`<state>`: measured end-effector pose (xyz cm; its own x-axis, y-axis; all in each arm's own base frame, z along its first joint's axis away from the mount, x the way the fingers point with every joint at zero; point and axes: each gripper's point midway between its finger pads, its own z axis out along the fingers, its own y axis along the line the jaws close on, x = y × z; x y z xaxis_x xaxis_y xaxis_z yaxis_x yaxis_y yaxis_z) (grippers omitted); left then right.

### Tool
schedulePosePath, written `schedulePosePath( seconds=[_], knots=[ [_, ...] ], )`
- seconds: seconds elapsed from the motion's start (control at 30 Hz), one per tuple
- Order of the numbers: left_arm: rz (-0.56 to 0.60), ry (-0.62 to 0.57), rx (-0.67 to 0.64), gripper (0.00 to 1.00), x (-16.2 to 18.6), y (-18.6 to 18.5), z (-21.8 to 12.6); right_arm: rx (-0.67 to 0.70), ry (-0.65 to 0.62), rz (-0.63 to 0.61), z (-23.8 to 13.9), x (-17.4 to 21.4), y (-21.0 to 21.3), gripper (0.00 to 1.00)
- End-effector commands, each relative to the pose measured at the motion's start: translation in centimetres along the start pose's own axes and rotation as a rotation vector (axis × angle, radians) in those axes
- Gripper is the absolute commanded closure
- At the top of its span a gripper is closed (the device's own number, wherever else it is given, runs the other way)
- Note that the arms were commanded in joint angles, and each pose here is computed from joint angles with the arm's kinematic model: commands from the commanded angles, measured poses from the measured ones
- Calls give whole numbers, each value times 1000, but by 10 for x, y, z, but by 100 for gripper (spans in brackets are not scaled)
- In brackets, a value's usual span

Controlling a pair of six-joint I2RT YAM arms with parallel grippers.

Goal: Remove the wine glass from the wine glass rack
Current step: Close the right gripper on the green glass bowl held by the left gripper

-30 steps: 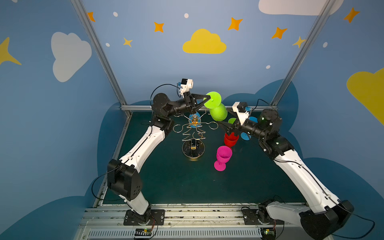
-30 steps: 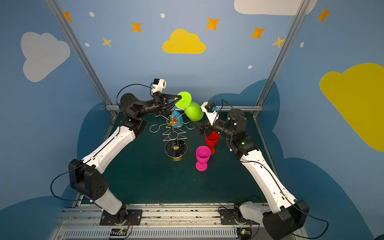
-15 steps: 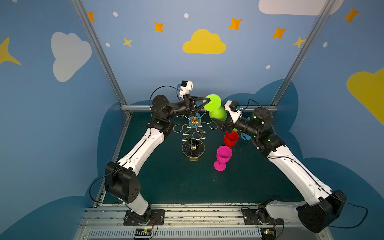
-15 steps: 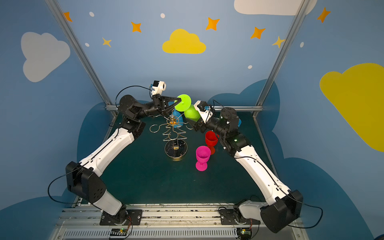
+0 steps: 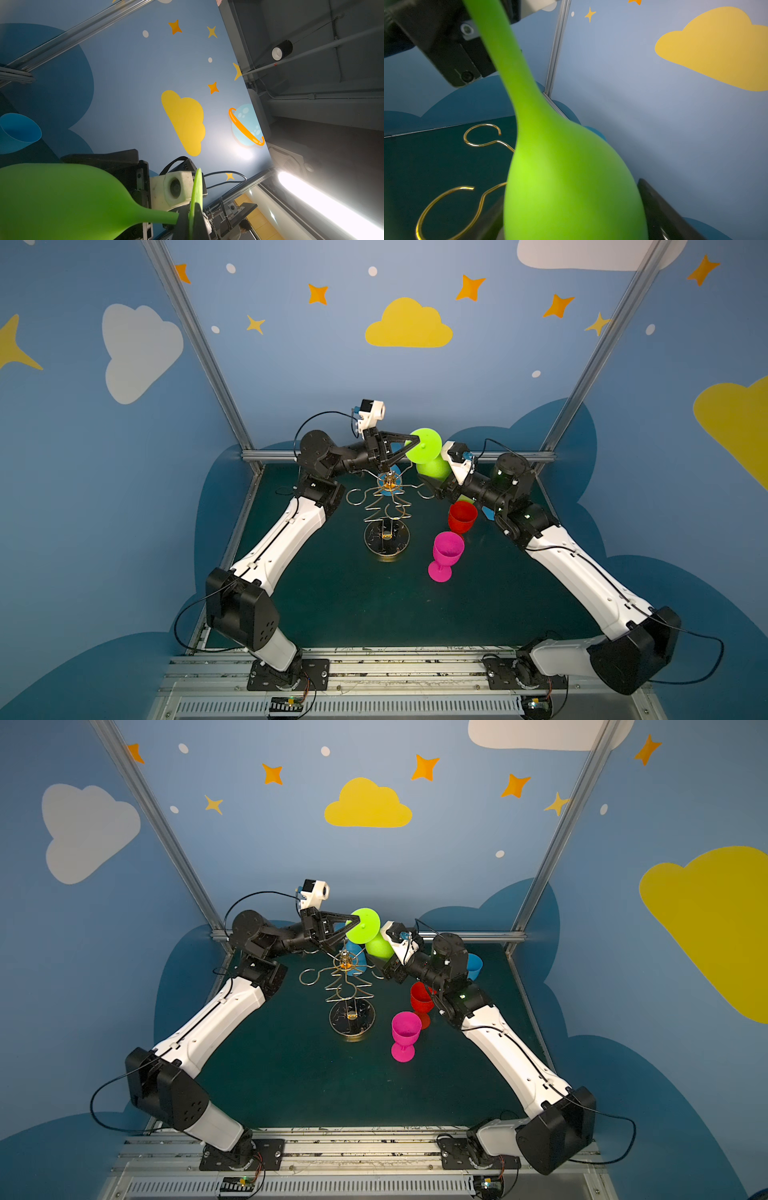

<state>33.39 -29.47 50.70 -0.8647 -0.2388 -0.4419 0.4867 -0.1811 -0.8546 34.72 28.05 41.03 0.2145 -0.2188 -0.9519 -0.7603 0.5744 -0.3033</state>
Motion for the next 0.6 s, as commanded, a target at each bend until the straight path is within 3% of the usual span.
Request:
schedulePosePath(
  seconds=[0.0,0.03,0.13,0.2,0.33,0.4,0.57],
  knots=[
    [81,25,44,96,9,-27,-4,15,-33,-2,-4,-20,-3,27],
    [85,24,40,93,9,-27,-5,17,-32,21,-5,-21,-3,31],
    [121,5,21,63,3,-24,-9,30,-14,59,-11,-21,-3,45],
    [149,-11,-3,50,-2,-21,-14,35,0,85,-17,-22,-3,50],
    [278,-50,-63,39,-11,-15,-25,72,52,150,-35,-20,-4,59],
    [399,-62,-111,36,-12,-10,-30,78,92,176,-44,-17,-2,61],
    [837,-123,-252,35,-13,2,-42,78,198,264,-67,-13,4,70]
  ],
)
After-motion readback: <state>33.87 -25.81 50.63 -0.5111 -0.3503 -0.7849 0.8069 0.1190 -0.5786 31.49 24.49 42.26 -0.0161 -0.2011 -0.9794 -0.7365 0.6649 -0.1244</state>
